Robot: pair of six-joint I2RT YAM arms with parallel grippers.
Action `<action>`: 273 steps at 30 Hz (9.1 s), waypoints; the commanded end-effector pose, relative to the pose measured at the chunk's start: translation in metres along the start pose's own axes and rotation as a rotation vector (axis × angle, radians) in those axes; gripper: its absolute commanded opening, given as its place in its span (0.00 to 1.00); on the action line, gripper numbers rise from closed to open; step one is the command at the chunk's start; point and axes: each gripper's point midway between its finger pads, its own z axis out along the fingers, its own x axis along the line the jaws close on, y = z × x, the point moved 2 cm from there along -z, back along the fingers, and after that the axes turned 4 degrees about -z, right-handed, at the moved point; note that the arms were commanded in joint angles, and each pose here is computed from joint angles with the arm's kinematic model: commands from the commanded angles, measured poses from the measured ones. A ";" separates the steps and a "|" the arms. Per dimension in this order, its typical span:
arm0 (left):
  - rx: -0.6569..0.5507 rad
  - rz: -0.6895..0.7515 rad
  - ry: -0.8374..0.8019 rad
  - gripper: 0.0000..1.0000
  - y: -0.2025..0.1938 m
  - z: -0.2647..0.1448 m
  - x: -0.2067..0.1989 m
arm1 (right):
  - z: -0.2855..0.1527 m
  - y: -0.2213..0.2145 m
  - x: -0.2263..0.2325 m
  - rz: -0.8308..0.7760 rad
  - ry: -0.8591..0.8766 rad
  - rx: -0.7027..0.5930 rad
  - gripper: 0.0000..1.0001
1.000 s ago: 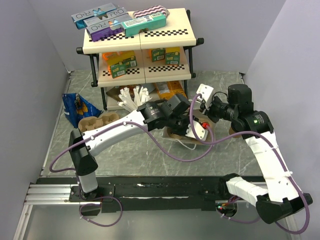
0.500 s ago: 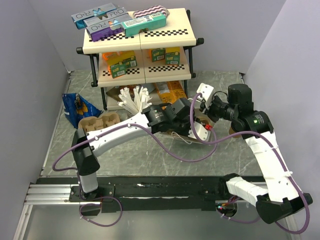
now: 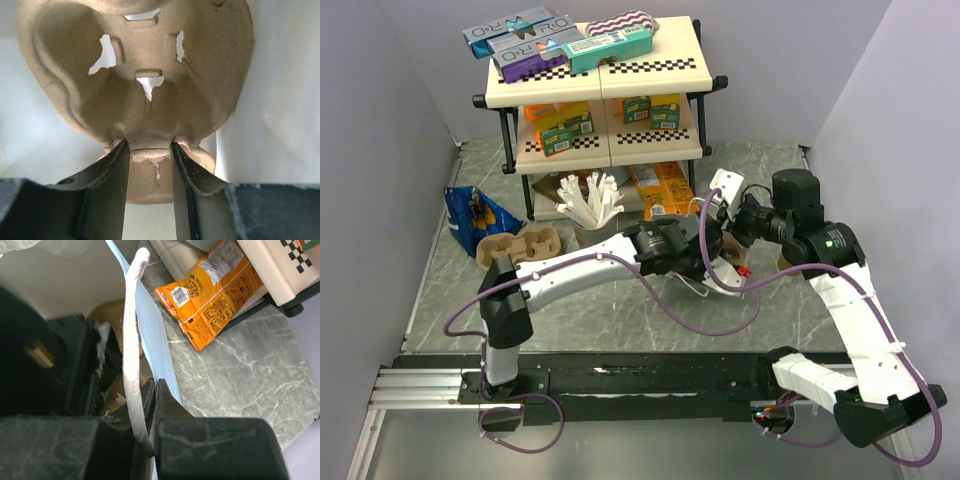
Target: Pack the takeout coffee
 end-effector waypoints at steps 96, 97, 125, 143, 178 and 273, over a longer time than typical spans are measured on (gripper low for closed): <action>-0.012 -0.227 0.057 0.75 -0.029 0.088 0.012 | -0.001 0.000 0.054 0.045 0.189 -0.075 0.00; -0.032 -0.235 0.052 0.81 -0.024 0.082 0.013 | -0.001 -0.002 0.052 0.047 0.175 -0.067 0.00; -0.514 -0.285 -0.026 0.99 0.051 -0.029 0.012 | 0.018 -0.036 0.029 0.180 0.054 0.032 0.00; -0.877 -0.493 -0.061 0.98 0.086 -0.123 0.053 | 0.029 -0.041 0.026 0.240 0.087 0.064 0.00; -0.861 -0.616 0.215 0.96 0.056 -0.146 0.095 | 0.040 -0.037 0.018 0.307 0.144 0.077 0.00; -0.683 -0.612 0.021 0.95 -0.051 -0.224 0.031 | -0.036 -0.076 -0.053 0.710 -0.151 0.108 0.87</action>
